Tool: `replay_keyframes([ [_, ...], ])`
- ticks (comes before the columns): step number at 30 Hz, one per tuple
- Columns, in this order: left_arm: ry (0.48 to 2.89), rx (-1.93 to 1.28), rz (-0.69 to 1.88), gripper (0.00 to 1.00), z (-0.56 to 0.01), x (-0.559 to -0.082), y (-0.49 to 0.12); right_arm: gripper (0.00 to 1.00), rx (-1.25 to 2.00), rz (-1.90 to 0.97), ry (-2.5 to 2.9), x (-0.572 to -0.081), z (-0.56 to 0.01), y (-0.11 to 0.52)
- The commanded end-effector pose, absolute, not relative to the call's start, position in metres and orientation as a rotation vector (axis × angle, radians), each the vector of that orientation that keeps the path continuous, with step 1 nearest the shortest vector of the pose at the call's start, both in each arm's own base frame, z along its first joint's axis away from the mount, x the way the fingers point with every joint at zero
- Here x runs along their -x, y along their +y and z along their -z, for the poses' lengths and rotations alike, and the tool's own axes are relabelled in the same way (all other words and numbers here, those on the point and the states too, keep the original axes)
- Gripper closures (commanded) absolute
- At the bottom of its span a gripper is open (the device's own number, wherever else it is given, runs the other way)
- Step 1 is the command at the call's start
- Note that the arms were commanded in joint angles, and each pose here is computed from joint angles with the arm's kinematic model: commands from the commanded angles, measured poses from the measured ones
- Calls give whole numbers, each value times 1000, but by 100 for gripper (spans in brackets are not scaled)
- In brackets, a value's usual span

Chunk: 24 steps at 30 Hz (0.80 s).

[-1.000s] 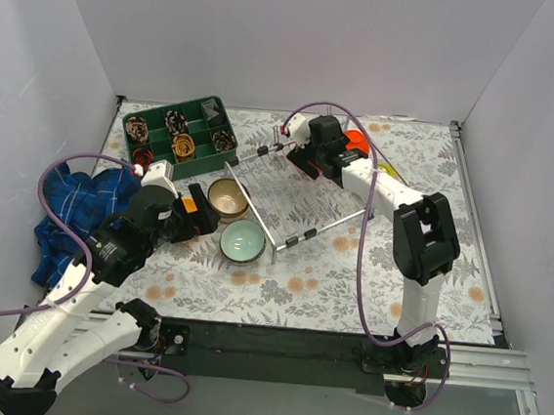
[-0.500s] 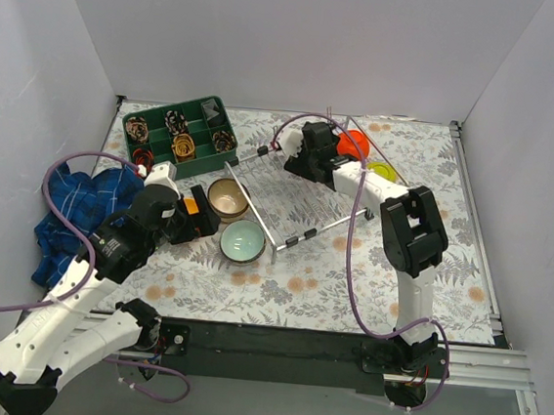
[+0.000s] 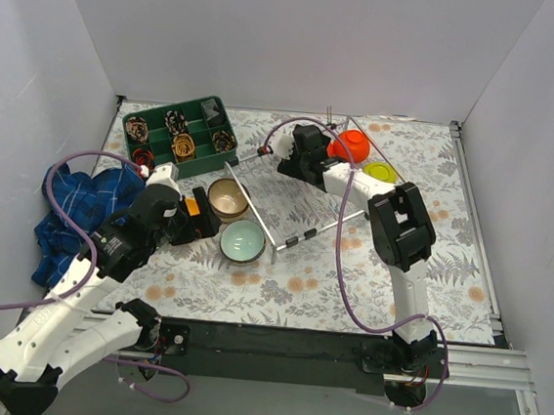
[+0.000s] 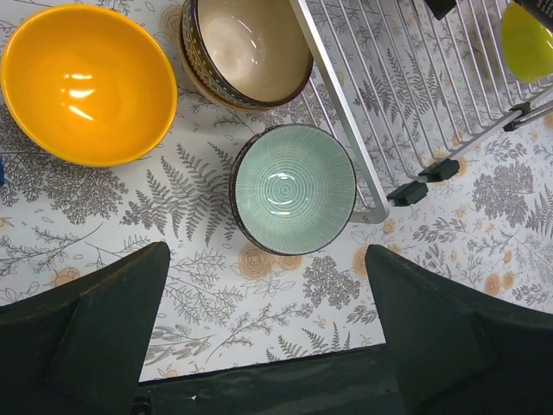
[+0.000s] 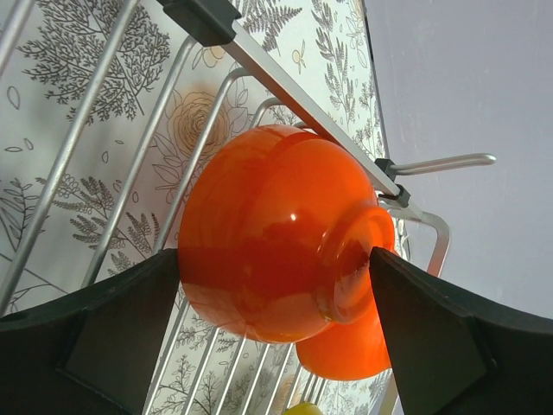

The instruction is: Unload the bowls from the dish rack

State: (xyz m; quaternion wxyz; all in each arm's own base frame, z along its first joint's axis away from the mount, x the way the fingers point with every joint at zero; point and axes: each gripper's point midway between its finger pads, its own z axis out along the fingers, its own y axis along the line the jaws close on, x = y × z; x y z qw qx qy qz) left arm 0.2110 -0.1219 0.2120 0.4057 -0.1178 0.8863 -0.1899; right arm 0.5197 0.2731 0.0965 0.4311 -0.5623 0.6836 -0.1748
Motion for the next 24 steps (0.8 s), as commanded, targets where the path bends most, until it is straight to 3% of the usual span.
replay_keyframes([
  [1, 2207, 282, 479, 2, -226, -208, -118, 1, 1389, 477, 1708, -526, -85, 272],
  [11, 2200, 279, 483, 2, -230, -208, -118, 8, 1403, 503, 1756, -515, -67, 260],
  [19, 2174, 284, 500, 2, -237, -207, -117, 37, 1340, 489, 1736, -504, -98, 265],
  [24, 2154, 283, 514, 2, -241, -207, -117, 50, 1322, 471, 1709, -490, -118, 274],
])
